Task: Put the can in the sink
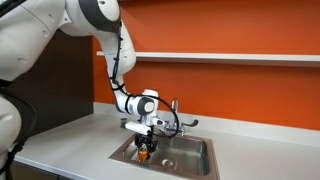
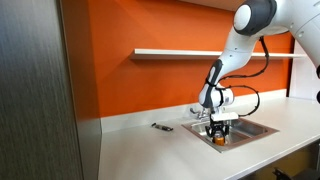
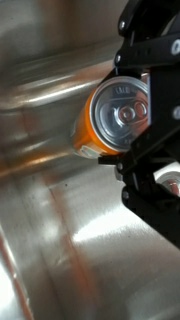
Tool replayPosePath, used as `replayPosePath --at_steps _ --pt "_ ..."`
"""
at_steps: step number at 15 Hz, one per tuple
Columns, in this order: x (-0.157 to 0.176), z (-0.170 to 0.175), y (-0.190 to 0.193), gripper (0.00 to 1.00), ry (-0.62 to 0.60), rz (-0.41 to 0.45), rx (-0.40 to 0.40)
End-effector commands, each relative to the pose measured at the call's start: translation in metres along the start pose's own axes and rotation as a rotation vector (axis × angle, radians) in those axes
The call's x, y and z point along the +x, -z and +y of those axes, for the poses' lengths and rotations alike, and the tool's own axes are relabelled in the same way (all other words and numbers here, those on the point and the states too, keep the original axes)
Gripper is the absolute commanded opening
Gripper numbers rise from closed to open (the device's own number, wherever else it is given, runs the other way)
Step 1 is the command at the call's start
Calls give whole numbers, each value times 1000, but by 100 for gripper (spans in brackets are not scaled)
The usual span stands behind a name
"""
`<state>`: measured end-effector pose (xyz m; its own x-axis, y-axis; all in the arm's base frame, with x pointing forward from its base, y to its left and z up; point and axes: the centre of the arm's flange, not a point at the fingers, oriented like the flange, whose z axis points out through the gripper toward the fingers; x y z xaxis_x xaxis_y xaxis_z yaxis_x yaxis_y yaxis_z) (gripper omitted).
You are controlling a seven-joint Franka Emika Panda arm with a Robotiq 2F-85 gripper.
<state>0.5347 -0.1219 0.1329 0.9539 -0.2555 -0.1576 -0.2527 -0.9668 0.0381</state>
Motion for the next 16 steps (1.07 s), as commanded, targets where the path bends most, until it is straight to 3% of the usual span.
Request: replayPosePath --at_steps 1,6,7,10,16 --pt "6 0 3 38 -16 13 20" --pt "6 0 3 38 -16 11 15" --pt "6 0 3 87 -17 11 12" --pt "6 0 3 99 -18 7 9" --pt "8 3 17 100 -24 29 7"
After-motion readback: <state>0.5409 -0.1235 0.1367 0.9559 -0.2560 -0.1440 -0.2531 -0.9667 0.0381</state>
